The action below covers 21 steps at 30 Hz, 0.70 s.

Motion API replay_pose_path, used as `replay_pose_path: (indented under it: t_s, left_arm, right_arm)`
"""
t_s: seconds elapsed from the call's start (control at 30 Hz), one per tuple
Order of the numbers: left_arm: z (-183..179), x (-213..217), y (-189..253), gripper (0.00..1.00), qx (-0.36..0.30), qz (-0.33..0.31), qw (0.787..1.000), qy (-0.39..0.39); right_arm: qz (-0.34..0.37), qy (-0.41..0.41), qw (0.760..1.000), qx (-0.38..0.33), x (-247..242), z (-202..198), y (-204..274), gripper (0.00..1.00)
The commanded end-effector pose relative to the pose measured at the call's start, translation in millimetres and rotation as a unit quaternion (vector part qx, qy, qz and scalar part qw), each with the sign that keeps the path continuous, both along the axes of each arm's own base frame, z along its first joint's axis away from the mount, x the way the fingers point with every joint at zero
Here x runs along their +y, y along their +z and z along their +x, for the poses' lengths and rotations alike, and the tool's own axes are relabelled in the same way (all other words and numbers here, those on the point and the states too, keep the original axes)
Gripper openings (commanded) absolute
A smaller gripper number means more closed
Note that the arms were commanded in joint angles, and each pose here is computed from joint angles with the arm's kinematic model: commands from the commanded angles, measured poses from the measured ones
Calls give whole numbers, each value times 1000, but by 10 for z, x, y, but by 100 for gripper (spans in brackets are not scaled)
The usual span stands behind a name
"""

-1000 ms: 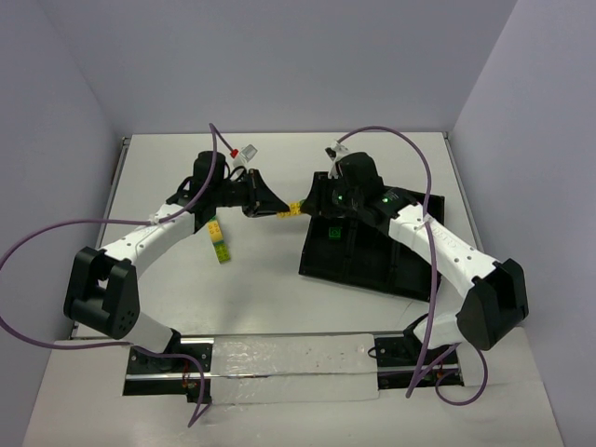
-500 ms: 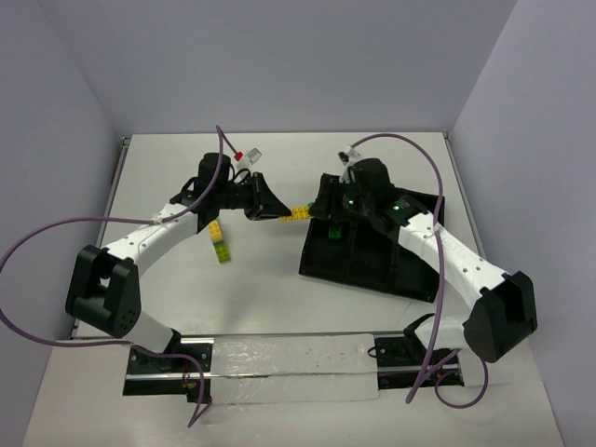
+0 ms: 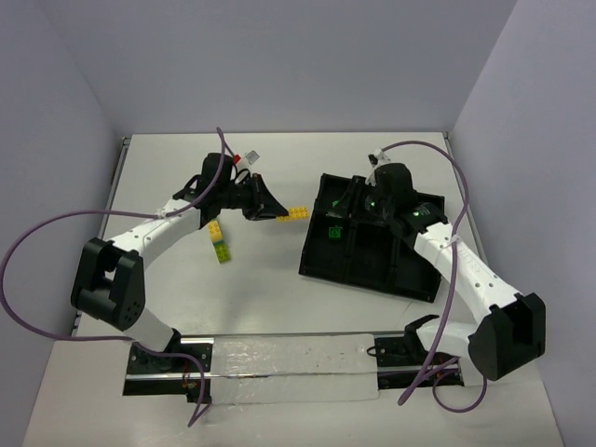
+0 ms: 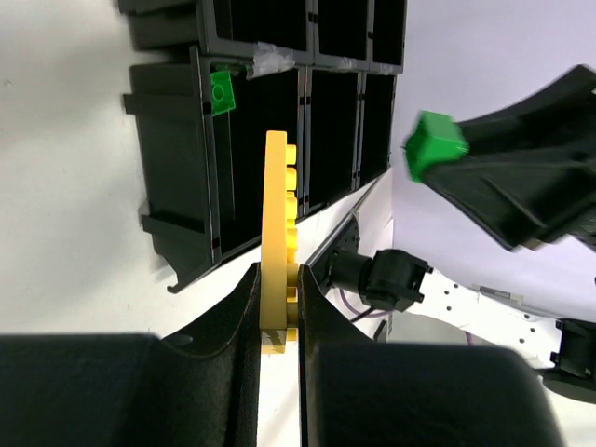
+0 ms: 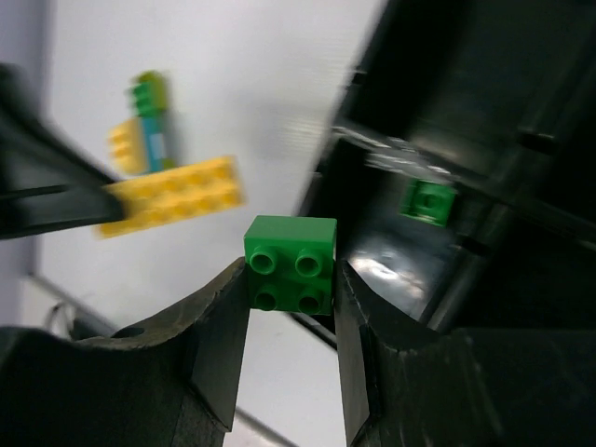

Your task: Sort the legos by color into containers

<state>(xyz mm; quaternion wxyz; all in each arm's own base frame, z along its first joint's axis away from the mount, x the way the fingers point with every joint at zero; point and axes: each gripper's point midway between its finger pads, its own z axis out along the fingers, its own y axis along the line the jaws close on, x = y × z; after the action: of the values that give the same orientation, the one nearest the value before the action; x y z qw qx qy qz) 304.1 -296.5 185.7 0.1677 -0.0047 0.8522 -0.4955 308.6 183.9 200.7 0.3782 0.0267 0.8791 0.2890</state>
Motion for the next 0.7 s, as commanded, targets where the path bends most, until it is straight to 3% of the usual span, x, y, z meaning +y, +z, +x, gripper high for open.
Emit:
replay_pose_path:
  t_s: [0.0, 0.33, 0.43, 0.53, 0.67]
  left_arm:
    - [145, 57, 329, 0, -57, 18, 998, 33]
    - [270, 123, 602, 0, -91, 30, 993, 65]
    - [284, 123, 633, 0, -96, 32, 993, 66]
    - [333, 161, 632, 0, -104, 57, 990, 71]
    - [409, 149, 749, 0, -122, 67, 988, 67]
  right_arm:
    - [-113, -35, 992, 31, -228, 60, -384, 2]
    - [-128, 40, 990, 46, 146, -34, -611, 19]
    - [-126, 56, 989, 55, 216, -54, -663, 54]
    - [-120, 53, 990, 44, 258, 0, -536, 72]
    - [-127, 28, 991, 23, 197, 103, -314, 77]
